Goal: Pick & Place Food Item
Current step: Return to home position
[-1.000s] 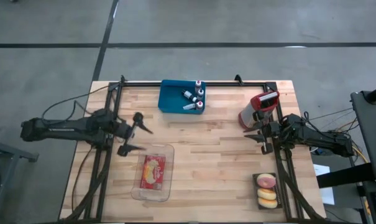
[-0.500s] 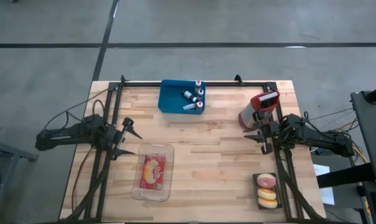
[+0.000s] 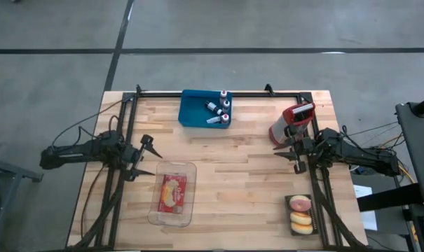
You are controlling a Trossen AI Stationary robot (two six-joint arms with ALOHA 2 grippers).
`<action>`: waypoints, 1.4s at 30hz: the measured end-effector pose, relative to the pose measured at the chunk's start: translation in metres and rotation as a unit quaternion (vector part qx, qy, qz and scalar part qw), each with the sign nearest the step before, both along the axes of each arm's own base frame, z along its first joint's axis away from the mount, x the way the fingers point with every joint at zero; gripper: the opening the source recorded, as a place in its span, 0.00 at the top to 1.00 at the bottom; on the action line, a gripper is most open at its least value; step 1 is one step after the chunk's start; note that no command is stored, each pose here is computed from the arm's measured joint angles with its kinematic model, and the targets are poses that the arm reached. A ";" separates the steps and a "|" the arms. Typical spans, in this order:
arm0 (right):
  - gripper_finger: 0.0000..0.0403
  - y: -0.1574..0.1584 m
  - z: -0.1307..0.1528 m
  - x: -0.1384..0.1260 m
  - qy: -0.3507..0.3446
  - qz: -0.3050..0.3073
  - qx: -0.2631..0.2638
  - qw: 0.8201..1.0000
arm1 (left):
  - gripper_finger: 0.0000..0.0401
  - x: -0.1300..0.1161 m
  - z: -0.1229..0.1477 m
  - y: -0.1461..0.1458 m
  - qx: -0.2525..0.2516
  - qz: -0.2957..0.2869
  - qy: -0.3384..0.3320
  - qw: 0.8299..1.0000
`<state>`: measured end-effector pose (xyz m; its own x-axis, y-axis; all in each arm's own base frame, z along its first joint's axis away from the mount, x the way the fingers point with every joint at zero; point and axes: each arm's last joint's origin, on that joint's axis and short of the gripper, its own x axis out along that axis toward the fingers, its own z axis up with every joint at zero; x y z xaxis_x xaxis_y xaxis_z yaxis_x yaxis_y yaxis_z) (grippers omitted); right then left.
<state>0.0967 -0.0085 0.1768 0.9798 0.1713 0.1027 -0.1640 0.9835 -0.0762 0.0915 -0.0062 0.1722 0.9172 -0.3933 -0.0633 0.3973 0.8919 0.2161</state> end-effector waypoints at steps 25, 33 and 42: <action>0.81 0.000 0.000 0.000 0.000 0.000 0.000 1.000 | 0.15 0.001 -0.002 0.000 -0.017 0.005 0.019 1.000; 0.83 0.000 0.000 0.000 0.000 0.000 0.000 1.000 | 0.15 0.001 -0.002 0.000 -0.017 0.005 0.019 1.000; 0.80 0.000 0.000 0.000 0.000 0.000 0.000 1.000 | 0.15 0.001 -0.002 0.000 -0.017 0.005 0.019 1.000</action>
<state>0.0966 -0.0085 0.1768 0.9798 0.1709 0.1037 -0.1634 0.9836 -0.0763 0.0929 -0.0059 0.1705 0.9187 -0.3857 -0.0849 0.3948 0.9027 0.1713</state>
